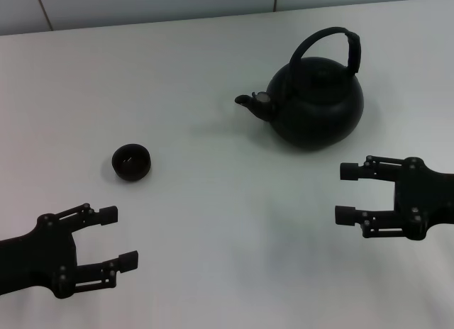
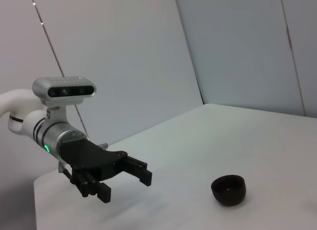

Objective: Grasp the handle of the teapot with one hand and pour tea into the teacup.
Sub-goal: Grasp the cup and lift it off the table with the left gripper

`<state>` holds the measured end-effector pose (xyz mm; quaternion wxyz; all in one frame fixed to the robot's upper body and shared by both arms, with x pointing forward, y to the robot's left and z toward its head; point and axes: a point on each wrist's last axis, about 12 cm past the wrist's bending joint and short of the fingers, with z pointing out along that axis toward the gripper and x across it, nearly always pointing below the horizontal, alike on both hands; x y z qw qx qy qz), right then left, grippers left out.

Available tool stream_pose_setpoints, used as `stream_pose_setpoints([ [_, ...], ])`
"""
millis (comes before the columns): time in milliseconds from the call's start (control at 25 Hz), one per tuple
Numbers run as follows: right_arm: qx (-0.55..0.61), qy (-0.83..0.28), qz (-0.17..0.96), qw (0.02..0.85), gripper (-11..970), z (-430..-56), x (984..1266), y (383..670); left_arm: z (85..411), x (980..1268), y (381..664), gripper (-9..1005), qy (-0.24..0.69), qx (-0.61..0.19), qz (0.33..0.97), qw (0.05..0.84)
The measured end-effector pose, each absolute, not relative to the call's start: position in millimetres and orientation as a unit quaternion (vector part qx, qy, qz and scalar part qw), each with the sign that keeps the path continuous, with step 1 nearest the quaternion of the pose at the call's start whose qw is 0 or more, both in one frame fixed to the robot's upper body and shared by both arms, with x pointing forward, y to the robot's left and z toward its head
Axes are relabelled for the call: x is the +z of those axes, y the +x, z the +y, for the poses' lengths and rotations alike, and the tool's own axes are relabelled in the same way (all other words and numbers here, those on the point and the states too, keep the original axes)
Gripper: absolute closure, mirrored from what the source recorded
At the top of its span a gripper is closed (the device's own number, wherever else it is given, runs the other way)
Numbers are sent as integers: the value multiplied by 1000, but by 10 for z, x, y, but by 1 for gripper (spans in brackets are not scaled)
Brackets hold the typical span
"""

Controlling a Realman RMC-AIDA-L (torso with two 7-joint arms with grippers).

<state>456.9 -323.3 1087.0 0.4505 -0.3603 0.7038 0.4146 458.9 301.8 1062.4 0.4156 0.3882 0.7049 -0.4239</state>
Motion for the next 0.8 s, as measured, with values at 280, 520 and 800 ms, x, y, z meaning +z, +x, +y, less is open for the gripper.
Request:
stream_pose_setpoints([
  [280,416,-359,704,450,158,-3233,10861,4563,3018,10632,4594,136,391,-422,704,416],
  [520,414,-361,703,451,158,-3223,10870,4589,3012,10633,4595,136,391,-423,703,417],
  [800,411,-360,701,458,159,-3226,10890,4621,3049,10627,4680,135,347,-397,718,454],
])
